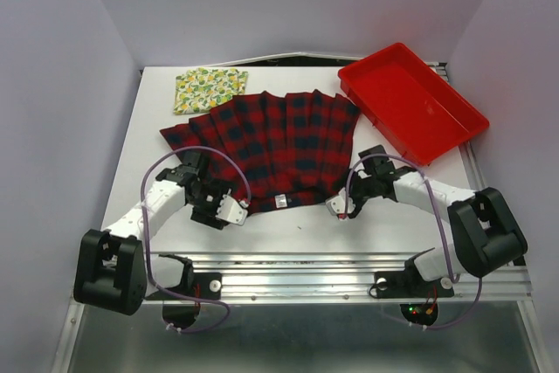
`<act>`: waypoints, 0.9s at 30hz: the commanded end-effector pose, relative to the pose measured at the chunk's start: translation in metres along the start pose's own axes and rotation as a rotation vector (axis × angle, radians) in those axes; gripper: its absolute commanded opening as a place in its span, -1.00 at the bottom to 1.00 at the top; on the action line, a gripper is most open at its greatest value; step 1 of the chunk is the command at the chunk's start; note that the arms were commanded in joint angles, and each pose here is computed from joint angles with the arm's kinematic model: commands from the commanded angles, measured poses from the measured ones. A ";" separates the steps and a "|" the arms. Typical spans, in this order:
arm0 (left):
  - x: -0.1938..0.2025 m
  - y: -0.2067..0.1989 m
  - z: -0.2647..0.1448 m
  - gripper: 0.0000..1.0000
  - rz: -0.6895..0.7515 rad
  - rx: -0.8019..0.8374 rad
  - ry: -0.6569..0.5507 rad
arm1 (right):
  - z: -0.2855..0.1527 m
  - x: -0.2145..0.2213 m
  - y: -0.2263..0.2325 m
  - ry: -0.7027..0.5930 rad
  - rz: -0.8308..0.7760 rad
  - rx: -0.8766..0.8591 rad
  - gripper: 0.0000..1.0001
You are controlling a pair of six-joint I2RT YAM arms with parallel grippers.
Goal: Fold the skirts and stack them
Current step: Flatten the skirt out, then fold the skirt
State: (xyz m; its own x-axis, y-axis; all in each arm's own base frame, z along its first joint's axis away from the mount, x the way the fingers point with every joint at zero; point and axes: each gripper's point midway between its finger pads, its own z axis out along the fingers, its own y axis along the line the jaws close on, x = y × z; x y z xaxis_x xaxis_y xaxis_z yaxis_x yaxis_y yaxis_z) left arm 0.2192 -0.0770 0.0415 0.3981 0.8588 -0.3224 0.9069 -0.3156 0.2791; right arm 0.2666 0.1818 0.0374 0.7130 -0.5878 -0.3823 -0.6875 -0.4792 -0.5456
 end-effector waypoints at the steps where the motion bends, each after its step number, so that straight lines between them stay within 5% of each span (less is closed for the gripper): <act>1: -0.018 -0.010 0.011 0.67 0.125 0.029 -0.055 | 0.010 -0.005 -0.010 -0.024 -0.119 0.029 0.24; 6: -0.026 -0.025 0.020 0.48 0.183 0.072 -0.076 | 0.015 -0.006 -0.007 -0.031 -0.099 0.027 -0.17; 9: -0.026 -0.025 0.027 0.16 0.176 0.062 -0.077 | 0.012 -0.008 -0.013 -0.035 -0.059 0.041 -0.32; 16: -0.041 0.003 0.018 -0.98 0.019 -0.041 -0.154 | -0.009 -0.015 -0.024 -0.012 0.027 0.093 -0.99; 22: -0.031 0.052 -0.045 -1.00 -0.221 -0.295 -0.239 | -0.042 -0.002 -0.063 0.047 0.290 0.227 -0.99; 27: 0.018 0.087 -0.117 -1.00 -0.532 -0.583 -0.277 | -0.079 0.008 -0.103 0.049 0.450 0.365 -0.99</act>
State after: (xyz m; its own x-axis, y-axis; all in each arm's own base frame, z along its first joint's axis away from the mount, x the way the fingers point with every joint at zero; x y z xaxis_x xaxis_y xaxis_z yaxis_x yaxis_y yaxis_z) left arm 0.2649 -0.0645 0.1151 0.1203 0.7773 -0.6176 0.8909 0.1899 0.4125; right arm 0.3061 0.1848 0.1048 0.4737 -0.7036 -0.5296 -0.8188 -0.1305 -0.5590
